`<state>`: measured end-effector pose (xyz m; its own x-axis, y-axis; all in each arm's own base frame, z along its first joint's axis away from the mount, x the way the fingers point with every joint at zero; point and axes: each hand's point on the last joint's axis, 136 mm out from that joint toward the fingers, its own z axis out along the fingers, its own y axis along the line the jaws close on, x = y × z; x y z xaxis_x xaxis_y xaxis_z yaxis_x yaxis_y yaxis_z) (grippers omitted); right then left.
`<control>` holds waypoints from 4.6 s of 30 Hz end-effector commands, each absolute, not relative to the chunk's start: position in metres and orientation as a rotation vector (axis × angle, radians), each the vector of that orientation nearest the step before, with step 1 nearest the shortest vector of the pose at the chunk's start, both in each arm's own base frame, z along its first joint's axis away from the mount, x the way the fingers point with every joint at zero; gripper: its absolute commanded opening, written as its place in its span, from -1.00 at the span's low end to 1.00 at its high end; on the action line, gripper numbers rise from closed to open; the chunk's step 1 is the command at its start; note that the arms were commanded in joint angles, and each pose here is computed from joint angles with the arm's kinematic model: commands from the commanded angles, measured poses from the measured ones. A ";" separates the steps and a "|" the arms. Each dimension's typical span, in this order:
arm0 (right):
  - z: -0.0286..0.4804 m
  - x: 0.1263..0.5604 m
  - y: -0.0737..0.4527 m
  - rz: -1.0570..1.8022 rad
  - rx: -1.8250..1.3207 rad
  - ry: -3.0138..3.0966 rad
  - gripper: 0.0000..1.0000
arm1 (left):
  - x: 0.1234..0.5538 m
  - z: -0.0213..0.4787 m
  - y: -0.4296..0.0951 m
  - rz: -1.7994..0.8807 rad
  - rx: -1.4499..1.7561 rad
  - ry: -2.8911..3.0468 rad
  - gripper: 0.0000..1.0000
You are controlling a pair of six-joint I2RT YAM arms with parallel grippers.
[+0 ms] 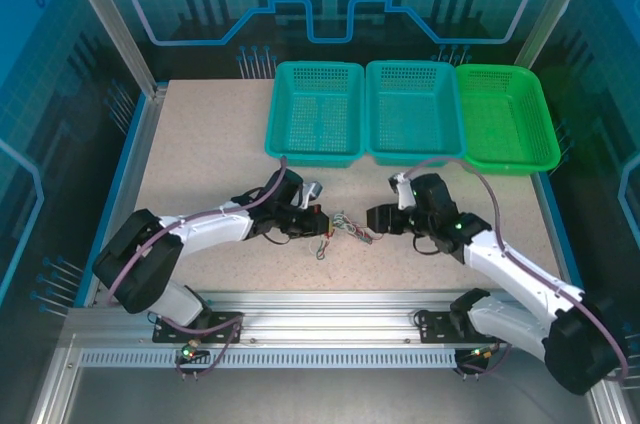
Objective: Untangle the cables
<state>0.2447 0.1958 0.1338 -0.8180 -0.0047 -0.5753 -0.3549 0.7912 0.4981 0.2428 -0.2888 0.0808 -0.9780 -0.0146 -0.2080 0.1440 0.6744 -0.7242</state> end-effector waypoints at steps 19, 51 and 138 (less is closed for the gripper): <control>0.064 0.266 0.232 0.871 -0.443 2.678 -1.00 | 0.248 0.088 -0.288 -1.068 0.264 2.665 -1.00; 0.079 0.249 0.252 0.842 -0.562 2.672 0.25 | 0.243 0.041 -0.255 -0.838 0.183 2.825 -0.94; 0.370 0.321 0.091 0.652 0.345 2.179 -1.00 | 0.282 0.215 -0.175 -0.744 -0.087 2.420 0.38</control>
<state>0.3120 0.0756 0.3489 -0.6401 0.4279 -0.6380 0.0702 0.8596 0.5061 0.2866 -0.1638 0.1826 -0.8377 -0.2440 -0.4886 0.0188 0.8812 -0.4723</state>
